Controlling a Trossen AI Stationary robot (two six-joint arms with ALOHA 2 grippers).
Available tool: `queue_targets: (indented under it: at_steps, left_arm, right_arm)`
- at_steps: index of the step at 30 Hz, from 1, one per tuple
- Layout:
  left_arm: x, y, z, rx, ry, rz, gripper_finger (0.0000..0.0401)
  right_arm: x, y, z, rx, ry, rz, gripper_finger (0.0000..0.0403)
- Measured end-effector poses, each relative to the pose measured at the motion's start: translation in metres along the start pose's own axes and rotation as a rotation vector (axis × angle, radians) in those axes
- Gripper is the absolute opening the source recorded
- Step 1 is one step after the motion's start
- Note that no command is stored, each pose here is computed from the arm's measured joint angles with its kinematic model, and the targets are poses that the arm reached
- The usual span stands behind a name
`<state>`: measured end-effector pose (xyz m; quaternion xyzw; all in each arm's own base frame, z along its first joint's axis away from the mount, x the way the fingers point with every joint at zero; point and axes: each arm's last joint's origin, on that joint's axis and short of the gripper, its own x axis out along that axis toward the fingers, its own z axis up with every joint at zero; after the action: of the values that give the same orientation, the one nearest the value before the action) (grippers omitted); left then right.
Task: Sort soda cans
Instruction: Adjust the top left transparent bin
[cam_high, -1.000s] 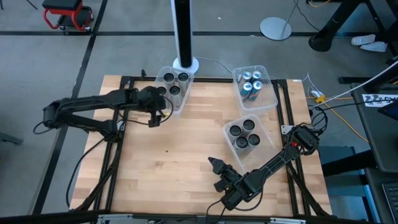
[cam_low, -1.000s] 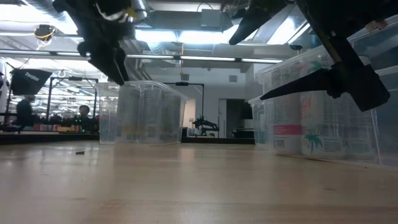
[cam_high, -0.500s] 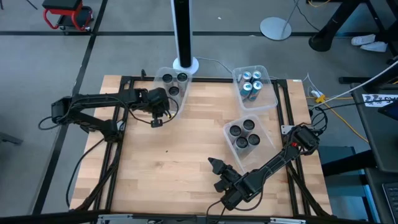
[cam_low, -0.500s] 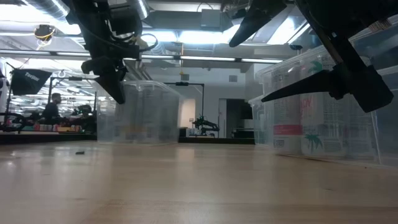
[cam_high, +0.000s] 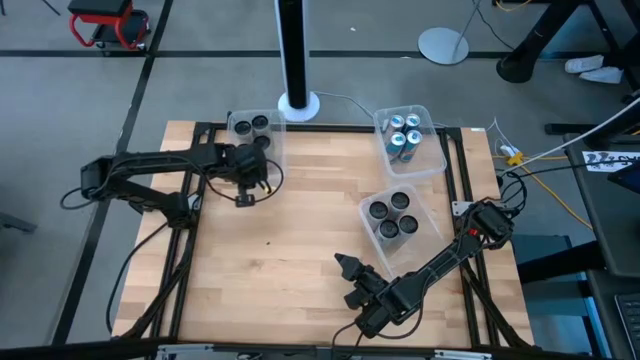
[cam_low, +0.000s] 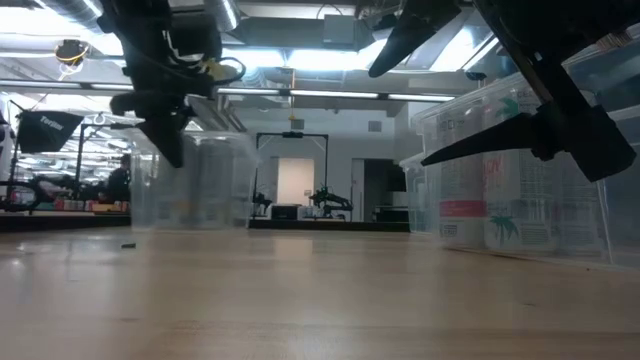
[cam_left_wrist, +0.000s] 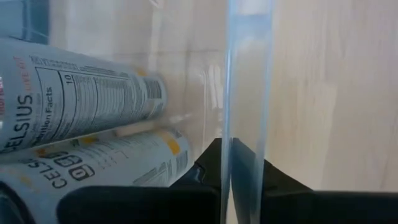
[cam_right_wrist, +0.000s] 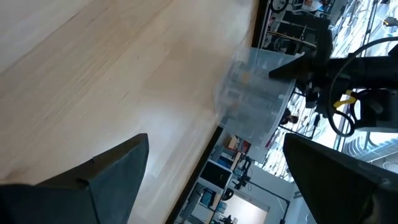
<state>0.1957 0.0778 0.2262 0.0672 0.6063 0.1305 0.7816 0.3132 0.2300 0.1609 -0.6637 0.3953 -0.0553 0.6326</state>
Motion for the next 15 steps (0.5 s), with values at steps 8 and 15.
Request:
queue_targets:
  at_steps: [8, 15]
  left_arm:
    - [-0.005, -0.002, -0.016, 0.049, 0.122, 0.009, 0.0013]
    - [-0.006, -0.001, -0.012, -0.011, 0.073, 0.030, 0.0038]
  right_arm:
    - [0.000, 0.001, 0.000, -0.001, -0.014, 0.021, 0.0372]
    - [0.000, 0.001, 0.000, 0.000, -0.013, 0.021, 0.0372]
